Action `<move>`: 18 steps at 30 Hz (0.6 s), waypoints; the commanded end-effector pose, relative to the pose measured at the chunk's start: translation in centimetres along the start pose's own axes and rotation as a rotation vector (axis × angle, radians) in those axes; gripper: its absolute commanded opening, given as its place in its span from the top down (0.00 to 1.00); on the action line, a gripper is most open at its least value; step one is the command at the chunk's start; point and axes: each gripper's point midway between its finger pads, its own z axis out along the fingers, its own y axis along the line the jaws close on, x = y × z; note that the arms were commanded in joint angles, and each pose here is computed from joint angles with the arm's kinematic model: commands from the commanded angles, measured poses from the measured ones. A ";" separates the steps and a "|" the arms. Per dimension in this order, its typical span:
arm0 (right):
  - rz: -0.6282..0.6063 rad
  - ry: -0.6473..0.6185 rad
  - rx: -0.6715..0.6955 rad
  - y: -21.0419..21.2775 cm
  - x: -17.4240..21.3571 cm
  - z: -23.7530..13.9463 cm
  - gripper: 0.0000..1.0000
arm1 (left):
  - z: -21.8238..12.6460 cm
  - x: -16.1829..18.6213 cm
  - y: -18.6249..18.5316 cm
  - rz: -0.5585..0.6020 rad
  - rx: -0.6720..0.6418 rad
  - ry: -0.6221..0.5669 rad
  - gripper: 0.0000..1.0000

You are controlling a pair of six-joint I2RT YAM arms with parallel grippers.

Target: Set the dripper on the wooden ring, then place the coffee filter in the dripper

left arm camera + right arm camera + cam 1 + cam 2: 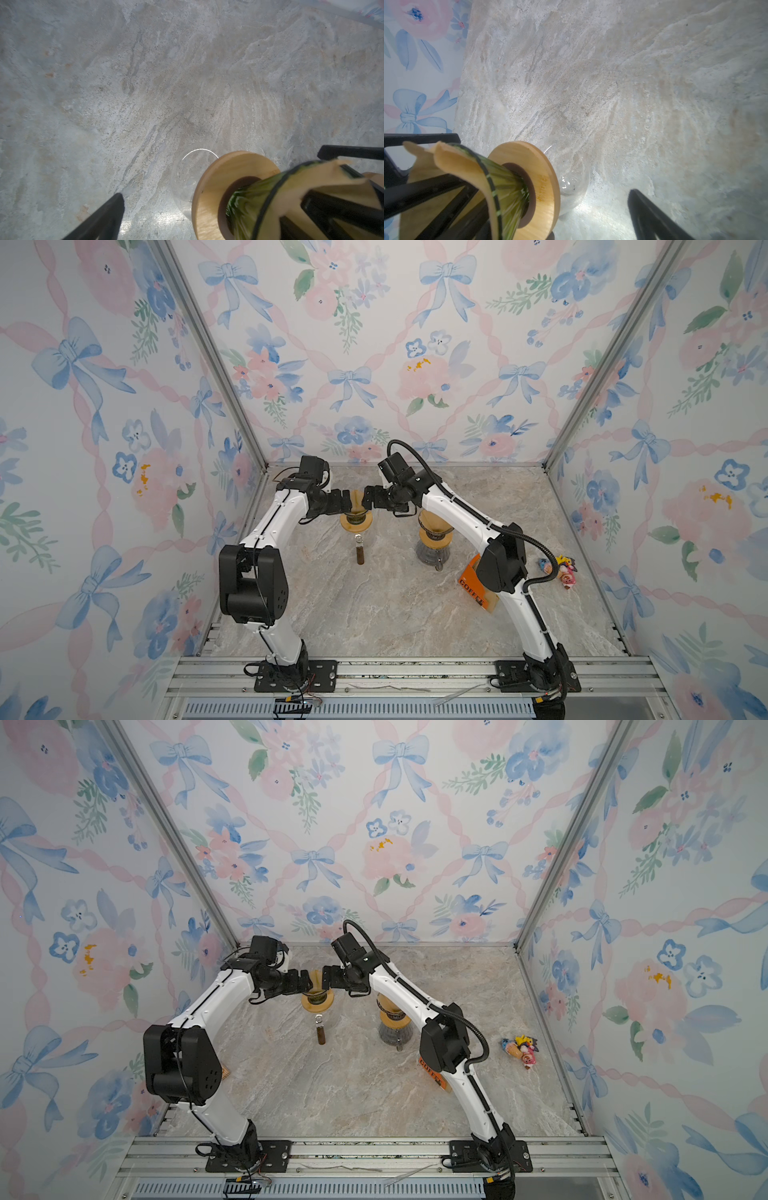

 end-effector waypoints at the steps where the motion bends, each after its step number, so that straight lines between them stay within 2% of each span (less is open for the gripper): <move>1: 0.002 -0.020 0.046 -0.8 -0.6 -1.7 0.04 | -0.8 0.3 -0.3 0.011 0.006 -0.010 0.03; 9: -0.039 -0.042 -0.033 1.5 -1.0 -2.5 0.04 | -1.0 0.0 -0.8 0.011 0.034 -0.018 0.03; 18: -0.052 -0.045 -0.060 2.4 -1.0 -2.9 0.04 | -3.1 -0.9 -2.8 0.028 0.151 -0.090 0.03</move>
